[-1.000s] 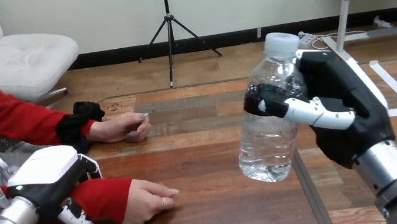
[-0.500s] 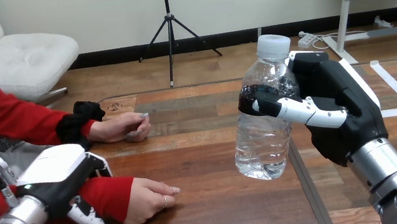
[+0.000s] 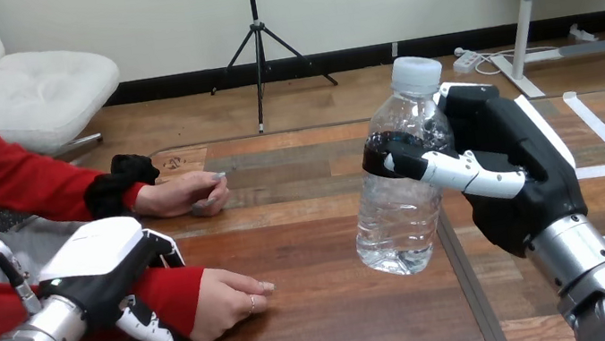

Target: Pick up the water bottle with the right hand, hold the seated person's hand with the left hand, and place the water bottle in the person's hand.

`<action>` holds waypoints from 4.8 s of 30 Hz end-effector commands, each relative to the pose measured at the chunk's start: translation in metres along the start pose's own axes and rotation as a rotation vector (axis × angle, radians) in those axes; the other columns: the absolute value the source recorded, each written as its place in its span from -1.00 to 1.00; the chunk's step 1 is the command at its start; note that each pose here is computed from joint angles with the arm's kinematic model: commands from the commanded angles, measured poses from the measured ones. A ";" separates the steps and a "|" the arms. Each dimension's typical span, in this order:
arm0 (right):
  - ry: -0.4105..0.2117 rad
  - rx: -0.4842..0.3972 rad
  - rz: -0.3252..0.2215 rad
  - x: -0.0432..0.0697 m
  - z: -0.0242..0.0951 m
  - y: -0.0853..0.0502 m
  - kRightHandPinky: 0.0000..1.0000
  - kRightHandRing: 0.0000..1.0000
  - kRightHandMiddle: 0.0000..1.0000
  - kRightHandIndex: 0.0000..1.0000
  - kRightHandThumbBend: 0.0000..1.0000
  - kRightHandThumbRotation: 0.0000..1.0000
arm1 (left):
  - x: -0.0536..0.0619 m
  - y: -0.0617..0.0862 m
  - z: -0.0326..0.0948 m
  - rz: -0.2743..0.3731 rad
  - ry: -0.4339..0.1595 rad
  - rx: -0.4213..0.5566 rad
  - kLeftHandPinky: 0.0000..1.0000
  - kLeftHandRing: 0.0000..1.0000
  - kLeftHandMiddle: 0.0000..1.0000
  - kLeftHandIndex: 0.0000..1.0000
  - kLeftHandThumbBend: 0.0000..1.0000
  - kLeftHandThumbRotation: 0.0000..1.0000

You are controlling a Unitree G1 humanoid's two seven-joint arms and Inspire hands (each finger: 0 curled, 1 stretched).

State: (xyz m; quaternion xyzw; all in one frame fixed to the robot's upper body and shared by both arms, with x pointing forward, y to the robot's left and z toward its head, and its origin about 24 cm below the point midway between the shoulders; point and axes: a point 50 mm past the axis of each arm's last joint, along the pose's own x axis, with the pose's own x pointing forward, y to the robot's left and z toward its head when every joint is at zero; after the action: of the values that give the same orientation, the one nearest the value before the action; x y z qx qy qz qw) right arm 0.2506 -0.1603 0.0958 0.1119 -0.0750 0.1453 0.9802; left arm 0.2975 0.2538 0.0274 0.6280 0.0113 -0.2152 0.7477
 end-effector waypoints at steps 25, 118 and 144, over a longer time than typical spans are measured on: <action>-0.118 -0.009 0.044 0.025 0.014 0.009 -0.84 -0.78 -0.68 -0.64 0.09 -1.00 | 0.017 0.027 0.025 0.107 -0.118 -0.039 -0.48 -0.36 -0.24 -0.17 0.96 -1.00; -0.019 -0.073 0.060 0.059 -0.054 0.028 -0.71 -0.65 -0.56 -0.49 0.32 -1.00 | -0.014 0.096 0.089 0.284 -0.406 -0.056 -0.57 -0.45 -0.29 -0.26 0.96 -1.00; -0.034 -0.068 0.064 0.062 -0.079 0.064 -0.79 -0.70 -0.59 -0.51 0.37 -1.00 | -0.019 0.102 0.091 0.310 -0.416 -0.069 -0.57 -0.45 -0.28 -0.25 0.92 -1.00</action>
State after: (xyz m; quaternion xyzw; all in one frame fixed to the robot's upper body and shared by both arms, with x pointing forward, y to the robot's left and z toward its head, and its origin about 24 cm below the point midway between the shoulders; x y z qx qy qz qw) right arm 0.2729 -0.1006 -0.0043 0.0516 0.0041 0.1396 0.9889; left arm 0.2802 0.2109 0.0811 0.5638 -0.0827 -0.2682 0.7767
